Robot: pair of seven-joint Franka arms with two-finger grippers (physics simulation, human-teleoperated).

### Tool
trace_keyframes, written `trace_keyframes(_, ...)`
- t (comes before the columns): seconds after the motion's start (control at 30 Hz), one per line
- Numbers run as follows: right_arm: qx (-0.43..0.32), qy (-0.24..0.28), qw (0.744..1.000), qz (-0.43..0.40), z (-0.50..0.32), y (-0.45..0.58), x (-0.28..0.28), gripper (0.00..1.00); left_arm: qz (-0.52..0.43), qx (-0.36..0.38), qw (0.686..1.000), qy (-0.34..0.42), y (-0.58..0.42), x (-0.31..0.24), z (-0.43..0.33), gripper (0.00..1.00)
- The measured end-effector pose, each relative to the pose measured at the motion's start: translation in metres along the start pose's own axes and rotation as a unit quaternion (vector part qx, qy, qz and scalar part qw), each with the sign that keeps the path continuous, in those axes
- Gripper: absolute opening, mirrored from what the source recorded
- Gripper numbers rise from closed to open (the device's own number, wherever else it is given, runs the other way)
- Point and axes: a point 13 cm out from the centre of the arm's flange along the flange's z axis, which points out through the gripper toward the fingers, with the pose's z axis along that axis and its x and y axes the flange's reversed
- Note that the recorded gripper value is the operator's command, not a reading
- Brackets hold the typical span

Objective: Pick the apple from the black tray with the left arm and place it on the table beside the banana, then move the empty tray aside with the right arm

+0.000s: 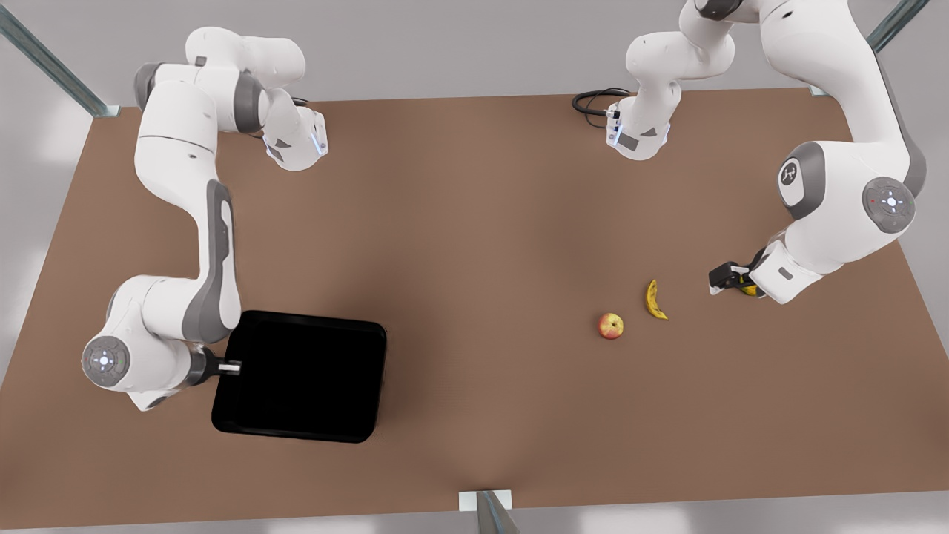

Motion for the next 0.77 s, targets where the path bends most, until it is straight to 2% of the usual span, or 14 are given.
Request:
trace_keyframes(0.17, 0.022, 0.045, 0.999, -0.021, 0.055, -0.075, 0.001, 0.21, 0.001, 0.000, 1.000, 0.006, 0.002, 0.002, 0.005, 1.00)
trace_keyframes(0.2, 0.024, 0.050, 0.998, -0.030, 0.064, -0.083, 0.000, 0.32, 0.001, 0.000, 1.000, 0.006, 0.002, 0.003, 0.005, 1.00)
trace_keyframes(0.23, 0.026, 0.052, 0.998, -0.040, 0.070, -0.088, -0.001, 0.97, 0.001, 0.000, 1.000, 0.006, 0.002, 0.003, 0.006, 1.00)
trace_keyframes(0.27, 0.027, 0.051, 0.997, -0.050, 0.072, -0.090, -0.003, 1.00, 0.001, 0.000, 1.000, 0.006, 0.002, 0.003, 0.006, 1.00)
trace_keyframes(0.37, 0.017, 0.026, 0.996, -0.086, 0.038, -0.077, -0.005, 1.00, 0.002, 0.000, 1.000, 0.006, 0.002, 0.003, 0.005, 1.00)
trace_keyframes(0.5, -0.037, -0.048, 0.986, -0.158, -0.093, -0.002, 0.022, 1.00, 0.003, 0.000, 1.000, 0.005, 0.002, 0.003, 0.003, 1.00)
trace_keyframes(0.6, -0.032, -0.109, 0.971, -0.211, -0.209, 0.028, 0.076, 1.00, 0.005, 0.000, 1.000, 0.004, 0.001, 0.003, 0.003, 1.00)
trace_keyframes(0.7, -0.029, -0.050, 0.975, -0.215, -0.151, 0.013, 0.124, 1.00, 0.005, -0.001, 1.000, 0.004, 0.002, 0.003, 0.002, 1.00)
trace_keyframes(0.77, -0.016, -0.055, 0.973, -0.225, -0.132, 0.016, 0.129, 1.00, 0.005, -0.001, 1.000, 0.000, 0.002, 0.001, 0.000, 1.00)
